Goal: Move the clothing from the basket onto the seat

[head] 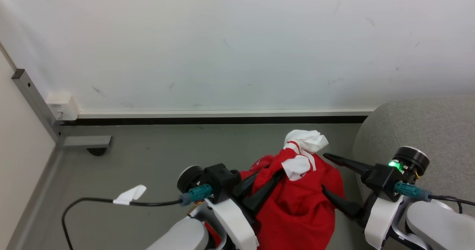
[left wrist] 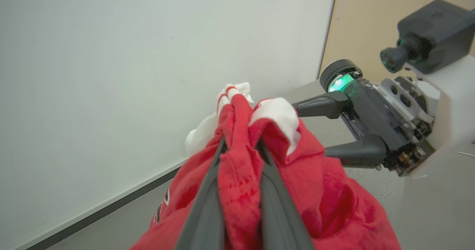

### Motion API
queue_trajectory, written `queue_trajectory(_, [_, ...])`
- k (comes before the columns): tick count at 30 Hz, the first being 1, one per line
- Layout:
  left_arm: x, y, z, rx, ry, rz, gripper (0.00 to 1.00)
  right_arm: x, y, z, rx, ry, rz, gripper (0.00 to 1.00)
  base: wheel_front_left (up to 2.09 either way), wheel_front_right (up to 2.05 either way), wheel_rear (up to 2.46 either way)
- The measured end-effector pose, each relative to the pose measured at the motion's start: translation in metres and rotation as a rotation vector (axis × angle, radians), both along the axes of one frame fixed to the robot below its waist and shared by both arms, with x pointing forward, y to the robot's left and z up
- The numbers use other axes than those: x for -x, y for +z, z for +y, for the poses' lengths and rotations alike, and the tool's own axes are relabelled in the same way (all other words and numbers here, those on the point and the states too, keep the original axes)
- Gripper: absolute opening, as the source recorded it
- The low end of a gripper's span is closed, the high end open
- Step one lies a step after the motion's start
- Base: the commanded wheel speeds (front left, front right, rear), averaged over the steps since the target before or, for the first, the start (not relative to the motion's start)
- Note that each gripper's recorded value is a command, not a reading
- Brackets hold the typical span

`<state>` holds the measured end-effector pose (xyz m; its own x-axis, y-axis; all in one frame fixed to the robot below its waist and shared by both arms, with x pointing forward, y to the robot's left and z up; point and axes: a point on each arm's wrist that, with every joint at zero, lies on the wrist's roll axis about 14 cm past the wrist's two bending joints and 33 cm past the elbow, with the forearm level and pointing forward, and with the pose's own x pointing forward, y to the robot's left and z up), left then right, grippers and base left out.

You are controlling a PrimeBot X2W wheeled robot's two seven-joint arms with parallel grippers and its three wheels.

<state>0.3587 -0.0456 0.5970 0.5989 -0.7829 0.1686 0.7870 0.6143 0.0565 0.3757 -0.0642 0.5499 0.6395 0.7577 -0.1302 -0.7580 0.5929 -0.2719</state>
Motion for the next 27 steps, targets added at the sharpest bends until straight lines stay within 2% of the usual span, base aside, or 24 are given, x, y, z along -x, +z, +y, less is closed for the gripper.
queue_trajectory(7, [0.014, 0.001, -0.015, 0.035, -0.091, 0.035, 0.0, 0.012, 0.007, 0.023, -0.043, 0.071, 0.005, 1.0, 0.0, 0.0, 0.0])
queue_trajectory(16, [0.015, -0.001, -0.02, 0.054, -0.134, 0.071, 0.0, 0.028, -0.01, 0.039, -0.028, 0.107, 0.086, 1.0, 0.0, 0.0, 0.0])
queue_trajectory(17, [0.014, -0.001, -0.02, 0.055, -0.136, 0.073, 0.0, 0.028, -0.01, 0.04, -0.031, 0.108, 0.091, 0.77, 0.0, 0.0, 0.0])
queue_trajectory(18, [0.014, -0.001, -0.02, 0.056, -0.138, 0.073, 0.0, 0.028, -0.011, 0.04, -0.031, 0.107, 0.096, 0.36, 0.0, 0.0, 0.0])
queue_trajectory(19, [0.013, -0.001, -0.02, 0.054, -0.14, 0.074, 0.0, 0.027, -0.011, 0.041, -0.035, 0.105, 0.101, 0.0, 0.0, 0.0, 0.0])
queue_trajectory(27, [-0.004, -0.006, -0.014, 0.046, -0.103, 0.083, 0.0, 0.01, -0.013, 0.038, -0.065, 0.057, 0.111, 0.0, 0.0, 0.0, 0.0])
